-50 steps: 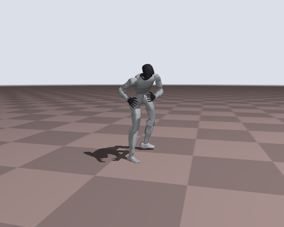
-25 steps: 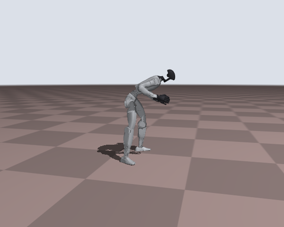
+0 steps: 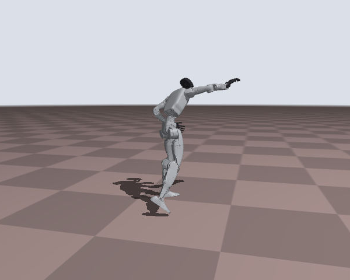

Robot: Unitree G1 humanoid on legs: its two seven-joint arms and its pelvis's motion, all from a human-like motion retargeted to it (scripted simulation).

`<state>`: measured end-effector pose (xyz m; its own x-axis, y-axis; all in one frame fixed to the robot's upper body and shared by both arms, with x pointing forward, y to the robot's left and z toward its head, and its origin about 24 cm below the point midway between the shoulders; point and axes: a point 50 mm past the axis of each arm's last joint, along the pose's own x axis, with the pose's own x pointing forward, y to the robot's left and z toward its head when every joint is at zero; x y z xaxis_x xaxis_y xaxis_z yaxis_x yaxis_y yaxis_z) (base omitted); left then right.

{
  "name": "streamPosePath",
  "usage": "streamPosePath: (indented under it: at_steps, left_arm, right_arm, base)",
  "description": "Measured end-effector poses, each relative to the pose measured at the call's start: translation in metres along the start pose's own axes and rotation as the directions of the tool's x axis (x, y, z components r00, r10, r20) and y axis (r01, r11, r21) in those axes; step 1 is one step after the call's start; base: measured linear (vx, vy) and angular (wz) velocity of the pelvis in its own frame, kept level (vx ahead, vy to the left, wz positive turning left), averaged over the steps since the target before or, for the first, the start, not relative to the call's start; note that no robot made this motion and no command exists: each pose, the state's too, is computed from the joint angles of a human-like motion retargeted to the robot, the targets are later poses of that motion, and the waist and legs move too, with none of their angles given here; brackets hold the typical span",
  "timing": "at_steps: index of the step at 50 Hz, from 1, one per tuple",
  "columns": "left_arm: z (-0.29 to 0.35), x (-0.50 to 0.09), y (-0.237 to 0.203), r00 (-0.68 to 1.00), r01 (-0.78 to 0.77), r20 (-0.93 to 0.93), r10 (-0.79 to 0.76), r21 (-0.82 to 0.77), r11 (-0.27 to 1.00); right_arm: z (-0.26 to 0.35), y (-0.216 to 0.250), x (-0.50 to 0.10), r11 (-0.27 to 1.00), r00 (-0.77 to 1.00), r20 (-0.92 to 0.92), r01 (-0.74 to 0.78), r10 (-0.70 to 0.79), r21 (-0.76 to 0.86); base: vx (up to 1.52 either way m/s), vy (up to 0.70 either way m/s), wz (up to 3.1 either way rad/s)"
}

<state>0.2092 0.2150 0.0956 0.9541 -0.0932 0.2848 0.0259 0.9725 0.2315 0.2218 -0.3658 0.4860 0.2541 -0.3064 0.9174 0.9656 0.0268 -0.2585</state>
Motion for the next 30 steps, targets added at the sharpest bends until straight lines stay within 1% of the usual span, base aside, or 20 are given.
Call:
streamPosePath:
  at_steps: [2, 4, 5, 7, 9, 11, 12, 13, 14, 15, 16, 17, 19, 20, 22, 24, 26, 28, 29, 30]
  left_arm:
    - [-0.012, -0.02, 0.007, 0.994, -0.071, -0.086, 0.072, 0.01, 0.997]
    - [-0.019, -0.031, 0.017, 0.986, -0.073, -0.143, 0.085, 0.085, 0.994]
    - [-0.017, -0.031, 0.022, 0.987, -0.044, -0.144, 0.064, 0.139, 0.989]
    - [-0.009, -0.025, 0.027, 0.993, 0.009, -0.119, 0.017, 0.212, 0.977]
    - [-0.001, -0.008, 0.014, 0.997, 0.071, -0.053, -0.062, 0.198, 0.978]
    - [0.01, 0.016, -0.002, 0.987, 0.14, 0.045, -0.153, 0.217, 0.966]
    - [0.016, 0.029, -0.015, 0.972, 0.191, 0.091, -0.215, 0.223, 0.956]
    - [0.022, 0.04, -0.024, 0.951, 0.248, 0.12, -0.285, 0.253, 0.935]
    - [0.027, 0.049, -0.03, 0.931, 0.287, 0.14, -0.337, 0.289, 0.913]
    - [0.029, 0.055, -0.031, 0.921, 0.298, 0.149, -0.36, 0.324, 0.898]
    - [0.03, 0.058, -0.024, 0.932, 0.268, 0.15, -0.33, 0.33, 0.905]
    - [0.029, 0.058, -0.015, 0.95, 0.216, 0.148, -0.275, 0.322, 0.922]
    - [0.025, 0.051, -0.005, 0.983, 0.076, 0.152, -0.107, 0.194, 0.978]
    - [0.021, 0.046, -0.006, 0.99, 0.017, 0.14, -0.032, 0.106, 0.994]
    - [0.013, 0.035, -0.009, 0.99, -0.103, 0.083, 0.116, -0.139, 0.985]
    - [0.005, 0.023, -0.016, 0.979, -0.19, -0.021, 0.203, -0.459, 0.868]
    - [-0.001, 0.009, -0.018, 0.97, -0.227, -0.099, 0.221, -0.682, 0.696]
    - [-0.002, -0.004, -0.019, 0.968, -0.229, -0.133, 0.213, -0.814, 0.534]
    - [-0.001, -0.01, -0.02, 0.967, -0.227, -0.144, 0.208, -0.859, 0.459]
    - [0.0, -0.016, -0.019, 0.963, -0.232, -0.155, 0.219, -0.891, 0.391]
  right_arm:
    - [0.033, 0.002, -0.028, 0.999, 0.972, 0.231, 0.035, -0.035, 0.005]
    - [0.05, 0.014, -0.07, 0.994, 0.916, 0.388, -0.106, 0.102, -0.011]
    - [0.043, 0.015, -0.098, 0.976, 0.898, 0.404, -0.213, 0.177, 0.047]
    - [0.035, 0.015, -0.119, 0.944, 0.873, 0.402, -0.325, 0.276, 0.057]
    - [0.009, 0.009, -0.101, 0.964, 0.918, 0.296, -0.263, 0.264, -0.043]
    - [-0.031, -0.007, -0.067, 0.961, 0.977, 0.144, -0.118, 0.157, -0.252]
    - [-0.056, -0.025, -0.052, 0.92, 0.995, 0.055, -0.061, 0.089, -0.386]
    - [-0.085, -0.037, -0.047, 0.891, 0.992, -0.096, -0.12, 0.086, -0.438]
    - [-0.113, -0.047, -0.049, 0.88, 0.965, -0.254, -0.179, 0.069, -0.439]
    - [-0.137, -0.044, -0.057, 0.907, 0.911, -0.407, -0.224, 0.065, -0.357]
    - [-0.142, -0.027, -0.06, 0.954, 0.872, -0.485, -0.193, 0.061, -0.228]
    - [-0.128, -0.005, -0.051, 0.99, 0.856, -0.513, -0.118, 0.059, -0.083]
    - [-0.054, 0.022, -0.017, 0.992, 0.944, -0.328, 0.011, 0.031, 0.126]
    - [-0.016, 0.031, -0.009, 0.976, 0.981, -0.192, 0.019, 0.023, 0.218]
    - [0.063, 0.043, -0.019, 0.932, 0.993, 0.121, -0.028, -0.017, 0.362]
    - [0.124, 0.054, -0.065, 0.847, 0.926, 0.375, -0.169, -0.039, 0.504]
    - [0.158, 0.056, -0.124, 0.784, 0.826, 0.561, -0.311, -0.056, 0.537]
    - [0.174, 0.048, -0.176, 0.775, 0.726, 0.679, -0.367, -0.107, 0.514]
    - [0.178, 0.044, -0.198, 0.77, 0.691, 0.712, -0.385, -0.124, 0.508]
    - [0.182, 0.044, -0.22, 0.736, 0.68, 0.722, -0.423, -0.127, 0.528]
  base:
    - [0.14, -0.06, 0.97]
    - [0.12, -0.15, 0.87]
    - [0.08, -0.2, 0.84]
    - [0.03, -0.19, 0.84]
    - [-0.03, -0.21, 0.75]
    - [-0.04, -0.19, 0.38]
    - [0.0, -0.18, -0.04]
    - [0.01, -0.16, -0.22]
    - [-0.01, -0.15, -0.35]
    - [-0.03, -0.13, -0.31]
    - [-0.05, -0.1, -0.25]
    - [-0.08, -0.04, -0.18]
    - [-0.11, 0.04, -0.22]
    - [-0.14, 0.07, -0.4]
    - [-0.16, 0.06, -0.65]
    - [-0.21, 0.0, -1.13]
    - [-0.3, 0.0, -1.52]
    - [-0.36, 0.03, -1.66]
    - [-0.39, 0.08, -1.65]
    - [-0.41, 0.19, -1.52]
